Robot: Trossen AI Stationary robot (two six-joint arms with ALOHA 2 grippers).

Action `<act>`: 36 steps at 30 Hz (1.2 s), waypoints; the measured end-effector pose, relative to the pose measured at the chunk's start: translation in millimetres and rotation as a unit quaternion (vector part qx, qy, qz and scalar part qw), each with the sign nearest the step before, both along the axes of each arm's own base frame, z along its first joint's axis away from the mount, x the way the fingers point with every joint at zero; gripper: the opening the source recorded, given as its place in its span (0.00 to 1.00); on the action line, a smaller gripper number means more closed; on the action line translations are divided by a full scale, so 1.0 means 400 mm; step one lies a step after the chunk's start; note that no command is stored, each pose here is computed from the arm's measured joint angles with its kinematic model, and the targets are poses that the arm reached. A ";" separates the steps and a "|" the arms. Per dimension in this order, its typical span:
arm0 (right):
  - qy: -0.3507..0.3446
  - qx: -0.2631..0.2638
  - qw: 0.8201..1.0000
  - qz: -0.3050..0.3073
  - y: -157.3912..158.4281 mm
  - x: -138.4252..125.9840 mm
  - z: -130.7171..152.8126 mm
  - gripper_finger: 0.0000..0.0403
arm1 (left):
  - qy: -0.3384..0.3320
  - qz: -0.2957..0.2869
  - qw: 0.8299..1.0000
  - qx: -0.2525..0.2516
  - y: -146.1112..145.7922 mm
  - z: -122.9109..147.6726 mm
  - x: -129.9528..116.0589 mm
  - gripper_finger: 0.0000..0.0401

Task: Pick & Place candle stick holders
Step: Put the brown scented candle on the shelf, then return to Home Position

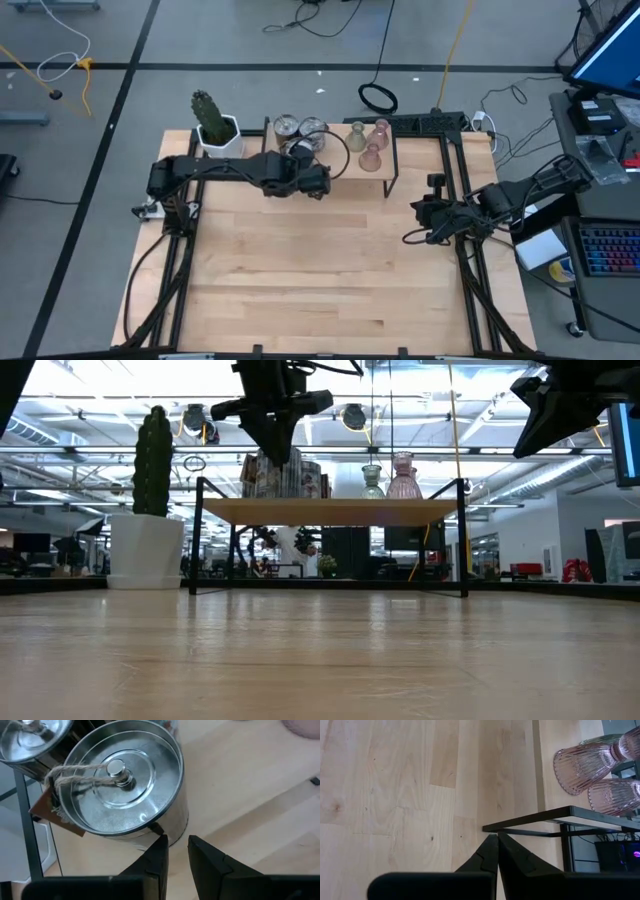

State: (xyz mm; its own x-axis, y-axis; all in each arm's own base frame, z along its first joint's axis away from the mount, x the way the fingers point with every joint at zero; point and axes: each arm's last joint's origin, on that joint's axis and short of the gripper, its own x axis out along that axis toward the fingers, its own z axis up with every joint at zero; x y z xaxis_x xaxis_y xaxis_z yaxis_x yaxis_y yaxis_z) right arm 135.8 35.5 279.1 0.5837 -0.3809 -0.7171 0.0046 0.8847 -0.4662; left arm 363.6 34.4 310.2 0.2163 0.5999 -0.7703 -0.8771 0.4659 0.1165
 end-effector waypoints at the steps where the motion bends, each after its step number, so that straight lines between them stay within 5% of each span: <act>1: 0.001 0.000 1.000 0.000 0.000 0.000 0.000 0.00 | 0.000 0.002 1.000 0.000 0.003 0.000 0.000 0.19; 17: 0.003 -0.002 1.000 -0.001 -0.001 -0.001 -0.001 0.00 | -0.048 0.000 0.999 -0.005 -0.025 0.047 -0.023 0.19; 28: 0.001 0.000 1.000 -0.004 -0.001 -0.001 -0.001 0.00 | -0.158 -0.057 0.984 -0.059 -0.119 0.208 -0.161 0.19; 36: -0.002 0.005 1.000 -0.003 0.000 0.000 0.000 0.00 | -0.186 -0.093 0.977 -0.043 -0.166 0.283 -0.279 0.19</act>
State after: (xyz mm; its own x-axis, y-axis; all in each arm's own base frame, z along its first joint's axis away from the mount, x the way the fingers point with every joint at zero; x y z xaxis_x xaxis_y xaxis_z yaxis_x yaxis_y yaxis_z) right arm 136.0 35.6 279.1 0.5847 -0.3782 -0.7177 0.0126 0.8889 -0.4580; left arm 252.1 -31.9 423.3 0.5896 0.4605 -0.6635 -0.7511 0.6147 -0.2409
